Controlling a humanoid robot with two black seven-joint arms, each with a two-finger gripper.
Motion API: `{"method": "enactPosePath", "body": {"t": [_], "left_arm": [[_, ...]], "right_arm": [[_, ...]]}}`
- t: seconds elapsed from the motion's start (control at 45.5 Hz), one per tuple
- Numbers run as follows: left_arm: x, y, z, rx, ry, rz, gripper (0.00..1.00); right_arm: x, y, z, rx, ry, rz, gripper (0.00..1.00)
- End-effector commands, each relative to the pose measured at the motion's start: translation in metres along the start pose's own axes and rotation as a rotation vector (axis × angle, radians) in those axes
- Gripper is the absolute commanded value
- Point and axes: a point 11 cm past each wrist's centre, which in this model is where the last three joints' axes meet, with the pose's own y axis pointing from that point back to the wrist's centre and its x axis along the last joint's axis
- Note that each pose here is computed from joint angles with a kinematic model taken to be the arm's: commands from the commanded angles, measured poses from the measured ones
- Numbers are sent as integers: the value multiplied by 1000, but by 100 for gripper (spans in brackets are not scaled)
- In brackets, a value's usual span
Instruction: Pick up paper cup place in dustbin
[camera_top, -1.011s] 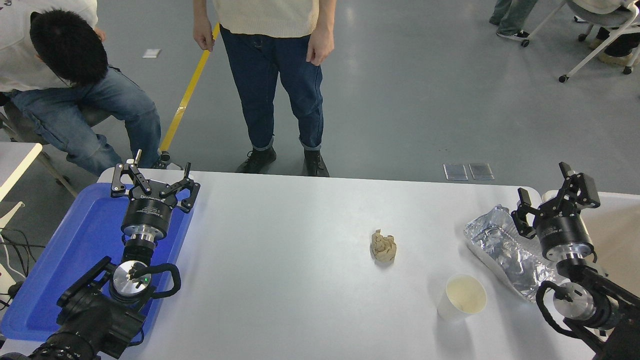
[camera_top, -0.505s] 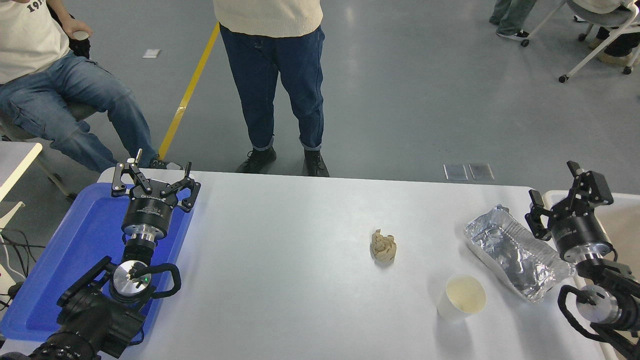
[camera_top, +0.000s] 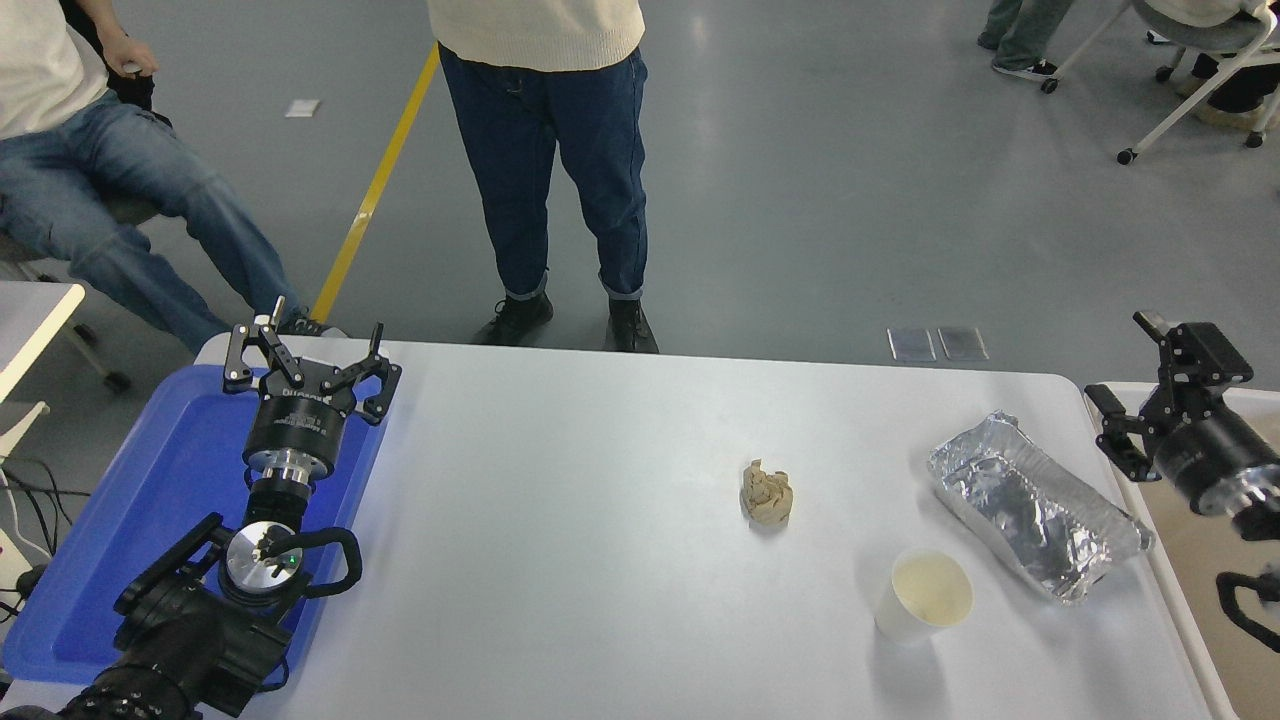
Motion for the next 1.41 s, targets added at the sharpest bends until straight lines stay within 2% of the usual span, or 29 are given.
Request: {"method": "enactPosePath", "body": {"t": [0.0,0.198,0.505,0.835,0.967,1.077,1.385], "left_arm": [[0,0,0,1,0,1,100],[0,0,0,2,0,0,100],[0,0,0,2,0,0,100],[0,0,0,-1,0,1,100],[1,1,0,0,0,2,100],[1,1,0,-1,1,2,100],[1,1,0,-1,1,2,100]], "right_arm": [[13,9,-21,-145,220,-130,100],[8,9,-59,-233,289,-312,100],[-15,7,-112,-461,408,-586,100],[-78,-1,-144,-567,676,-849,100],[-96,7,-165,-699,814,-925,100],[-112,7,-181,-764,945,-951,100],[-119,1,-224,-899,1220,-810,100]]}}
